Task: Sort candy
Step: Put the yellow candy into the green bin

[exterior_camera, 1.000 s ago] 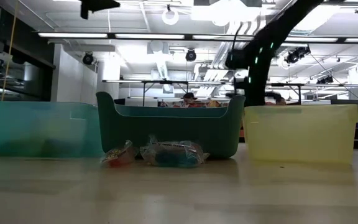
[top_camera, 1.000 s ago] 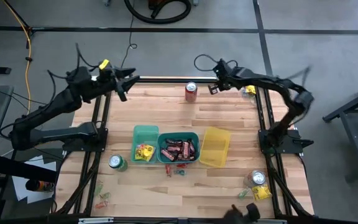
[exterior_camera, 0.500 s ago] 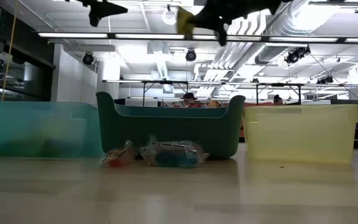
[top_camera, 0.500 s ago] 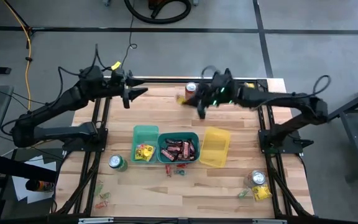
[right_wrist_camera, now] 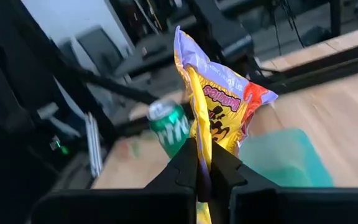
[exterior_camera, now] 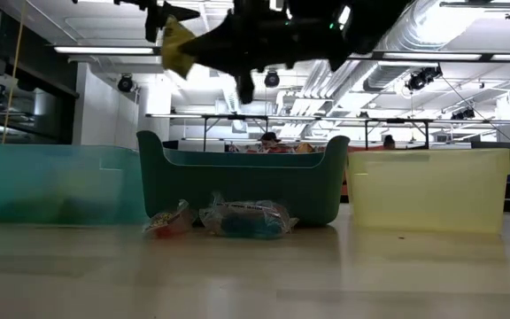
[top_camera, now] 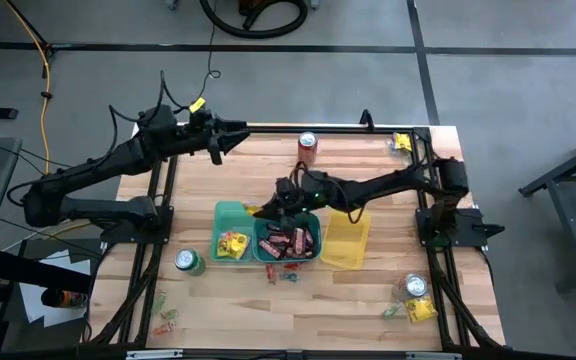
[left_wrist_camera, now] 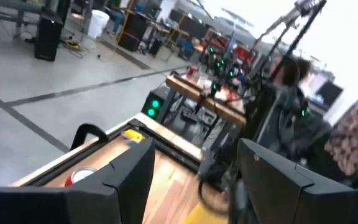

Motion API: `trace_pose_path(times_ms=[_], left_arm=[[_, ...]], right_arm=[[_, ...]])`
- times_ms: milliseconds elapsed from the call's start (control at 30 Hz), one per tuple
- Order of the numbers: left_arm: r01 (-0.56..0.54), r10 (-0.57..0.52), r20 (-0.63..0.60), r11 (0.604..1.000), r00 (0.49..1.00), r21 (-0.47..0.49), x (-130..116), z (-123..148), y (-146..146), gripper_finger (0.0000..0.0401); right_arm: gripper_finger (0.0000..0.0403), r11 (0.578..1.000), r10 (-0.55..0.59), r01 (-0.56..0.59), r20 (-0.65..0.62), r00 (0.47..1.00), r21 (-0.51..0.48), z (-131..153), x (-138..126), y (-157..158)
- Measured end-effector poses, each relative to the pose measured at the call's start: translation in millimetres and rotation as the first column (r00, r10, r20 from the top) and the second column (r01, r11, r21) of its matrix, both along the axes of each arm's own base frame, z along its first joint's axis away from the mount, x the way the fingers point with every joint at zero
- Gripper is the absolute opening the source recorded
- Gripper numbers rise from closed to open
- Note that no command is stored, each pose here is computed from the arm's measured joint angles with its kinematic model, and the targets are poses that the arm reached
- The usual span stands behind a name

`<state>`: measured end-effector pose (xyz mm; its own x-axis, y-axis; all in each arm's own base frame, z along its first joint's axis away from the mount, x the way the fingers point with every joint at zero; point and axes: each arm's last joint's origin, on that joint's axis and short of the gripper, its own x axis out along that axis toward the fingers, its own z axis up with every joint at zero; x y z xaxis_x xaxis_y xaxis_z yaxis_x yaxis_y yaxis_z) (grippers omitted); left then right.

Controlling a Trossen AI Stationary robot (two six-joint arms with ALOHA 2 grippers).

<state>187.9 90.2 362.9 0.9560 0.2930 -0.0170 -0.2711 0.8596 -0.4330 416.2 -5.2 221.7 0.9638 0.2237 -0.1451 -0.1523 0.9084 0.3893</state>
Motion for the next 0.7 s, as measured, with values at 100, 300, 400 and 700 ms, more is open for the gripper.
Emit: trace_pose_path(times_ms=[100,300,400,700], left_arm=[[-0.021,0.021,0.020,0.999,1.000,-0.027,4,1,-5,0.0218],[-0.050,0.051,0.034,0.998,0.998,-0.039,8,2,-15,0.0218],[-0.044,0.045,0.033,0.999,0.998,-0.032,9,2,-19,0.0218],[-0.020,0.020,0.030,1.000,0.999,-0.022,11,2,-22,0.0218]], right_arm=[[0.0004,0.999,0.008,-0.010,0.039,0.999,0.046,-12,8,7],[0.0018,0.998,-0.003,0.002,0.023,1.000,0.056,-21,11,18],[0.0047,1.000,-0.005,0.005,-0.012,1.000,0.030,-17,16,22],[0.0178,0.998,-0.060,0.054,-0.153,0.986,-0.043,6,56,25]])
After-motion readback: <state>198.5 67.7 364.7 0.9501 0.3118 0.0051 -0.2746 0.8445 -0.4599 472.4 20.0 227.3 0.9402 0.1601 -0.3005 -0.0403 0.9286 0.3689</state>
